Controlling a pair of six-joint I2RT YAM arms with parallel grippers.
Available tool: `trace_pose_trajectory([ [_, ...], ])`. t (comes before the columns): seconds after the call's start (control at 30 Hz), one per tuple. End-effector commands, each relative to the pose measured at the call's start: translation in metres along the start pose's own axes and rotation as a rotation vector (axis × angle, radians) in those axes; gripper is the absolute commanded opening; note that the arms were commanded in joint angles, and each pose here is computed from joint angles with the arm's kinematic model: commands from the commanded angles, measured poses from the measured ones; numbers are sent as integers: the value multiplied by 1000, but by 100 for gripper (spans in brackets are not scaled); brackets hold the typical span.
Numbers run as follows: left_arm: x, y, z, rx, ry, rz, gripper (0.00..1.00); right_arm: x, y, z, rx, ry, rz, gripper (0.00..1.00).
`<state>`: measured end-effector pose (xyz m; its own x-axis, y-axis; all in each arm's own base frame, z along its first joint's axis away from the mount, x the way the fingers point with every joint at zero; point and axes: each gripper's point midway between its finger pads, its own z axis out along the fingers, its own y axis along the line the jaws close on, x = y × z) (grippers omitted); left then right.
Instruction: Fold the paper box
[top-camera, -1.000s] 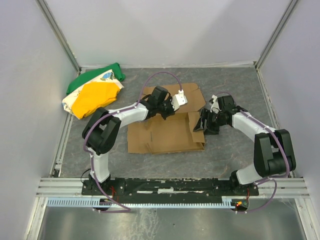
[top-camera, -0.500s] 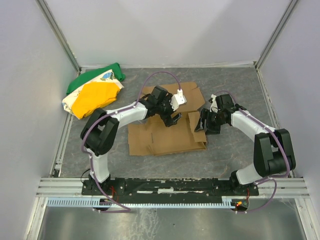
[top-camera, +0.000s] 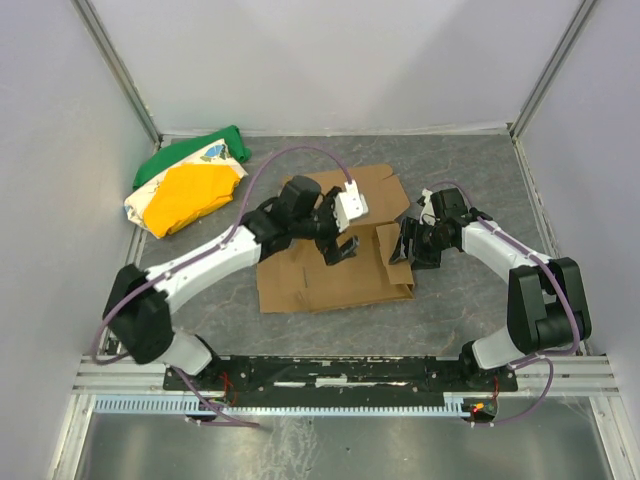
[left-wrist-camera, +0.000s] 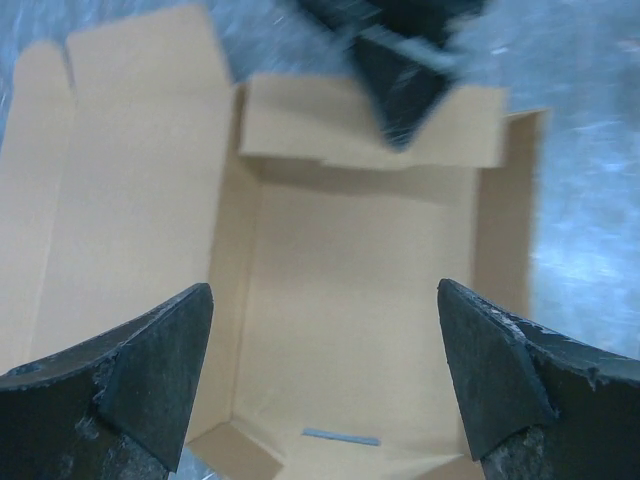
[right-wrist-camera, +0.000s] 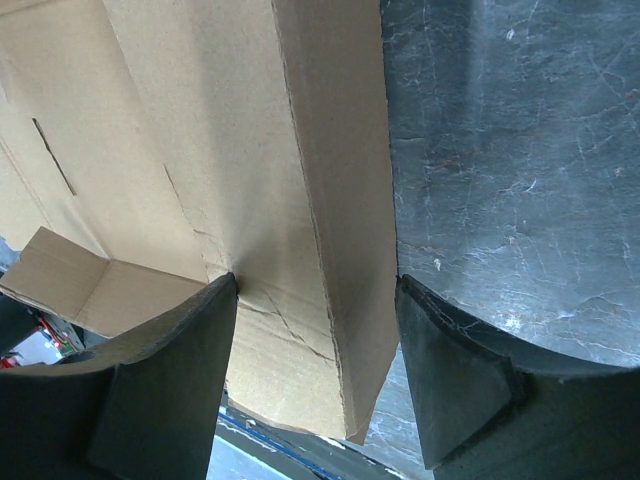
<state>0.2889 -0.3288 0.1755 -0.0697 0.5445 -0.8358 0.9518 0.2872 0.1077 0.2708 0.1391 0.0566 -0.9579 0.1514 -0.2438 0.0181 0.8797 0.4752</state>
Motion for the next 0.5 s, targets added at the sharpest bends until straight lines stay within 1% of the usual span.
trace_pose_trajectory([
  [0.0, -14, -63, -11, 97, -29, 30, 99, -10, 0, -2, 19, -25, -36, 72],
  [0.17, 4, -103, 6, 151, 17, 56, 99, -11, 2, -2, 10, -25, -36, 72],
  [0.27, 12, -115, 16, 177, 19, 39, 99, -12, 3, -3, 8, -24, -39, 73],
  [0.47, 40, -128, 29, 195, 63, 22, 99, -12, 3, -3, 7, -23, -40, 73],
])
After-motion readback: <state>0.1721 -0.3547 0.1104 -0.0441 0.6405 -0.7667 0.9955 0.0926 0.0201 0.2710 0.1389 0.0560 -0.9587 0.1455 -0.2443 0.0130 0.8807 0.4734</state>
